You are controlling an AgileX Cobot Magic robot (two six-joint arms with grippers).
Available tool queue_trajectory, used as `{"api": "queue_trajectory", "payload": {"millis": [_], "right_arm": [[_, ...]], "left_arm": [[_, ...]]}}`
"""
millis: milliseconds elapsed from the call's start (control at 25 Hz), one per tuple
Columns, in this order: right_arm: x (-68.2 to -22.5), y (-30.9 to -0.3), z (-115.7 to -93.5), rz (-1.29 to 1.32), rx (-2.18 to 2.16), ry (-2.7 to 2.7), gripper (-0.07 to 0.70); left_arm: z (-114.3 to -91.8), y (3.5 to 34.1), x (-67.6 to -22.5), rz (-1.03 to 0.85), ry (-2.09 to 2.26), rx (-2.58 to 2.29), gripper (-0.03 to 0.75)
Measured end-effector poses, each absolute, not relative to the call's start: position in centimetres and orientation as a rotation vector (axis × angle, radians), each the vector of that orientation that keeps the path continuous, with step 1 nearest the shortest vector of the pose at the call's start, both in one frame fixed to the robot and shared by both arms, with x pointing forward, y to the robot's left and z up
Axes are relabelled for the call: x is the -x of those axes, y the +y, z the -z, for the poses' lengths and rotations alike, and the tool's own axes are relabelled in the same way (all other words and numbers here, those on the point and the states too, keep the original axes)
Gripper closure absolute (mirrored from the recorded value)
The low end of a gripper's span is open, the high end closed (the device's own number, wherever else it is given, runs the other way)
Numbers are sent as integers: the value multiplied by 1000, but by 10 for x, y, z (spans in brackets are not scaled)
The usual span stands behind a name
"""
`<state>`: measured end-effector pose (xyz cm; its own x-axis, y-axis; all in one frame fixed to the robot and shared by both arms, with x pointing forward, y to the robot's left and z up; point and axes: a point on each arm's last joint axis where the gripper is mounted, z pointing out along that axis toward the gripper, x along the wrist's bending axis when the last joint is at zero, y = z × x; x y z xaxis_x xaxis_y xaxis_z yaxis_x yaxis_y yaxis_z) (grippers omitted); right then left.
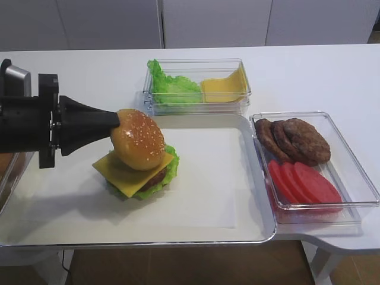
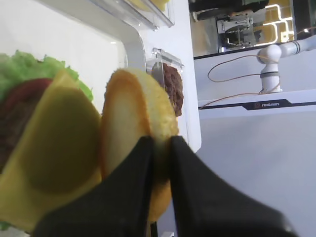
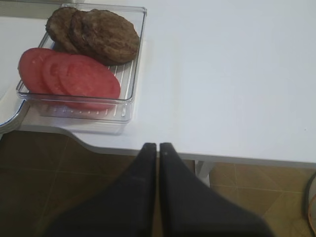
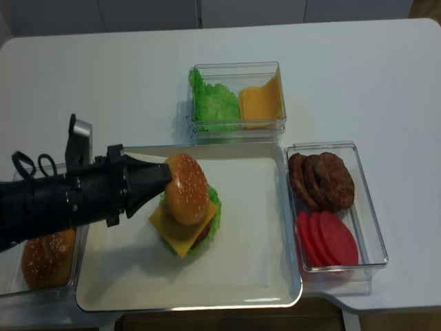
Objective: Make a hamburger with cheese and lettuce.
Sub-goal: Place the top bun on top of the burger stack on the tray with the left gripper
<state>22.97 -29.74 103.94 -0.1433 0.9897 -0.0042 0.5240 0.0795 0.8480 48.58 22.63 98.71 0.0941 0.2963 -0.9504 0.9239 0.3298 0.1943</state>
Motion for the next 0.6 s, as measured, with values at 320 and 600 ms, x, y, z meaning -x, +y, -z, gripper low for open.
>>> {"api": "queue_trajectory", "payload": {"millis": [320, 600], "right_arm": [[-230, -297, -1039, -961, -1504, 1741, 624], [-230, -297, -1039, -961, -1504, 1741, 624]], "left_arm": [[-986, 226, -485, 689, 1444, -1210, 641], [-986, 226, -485, 690, 1443, -1210, 635]]}}
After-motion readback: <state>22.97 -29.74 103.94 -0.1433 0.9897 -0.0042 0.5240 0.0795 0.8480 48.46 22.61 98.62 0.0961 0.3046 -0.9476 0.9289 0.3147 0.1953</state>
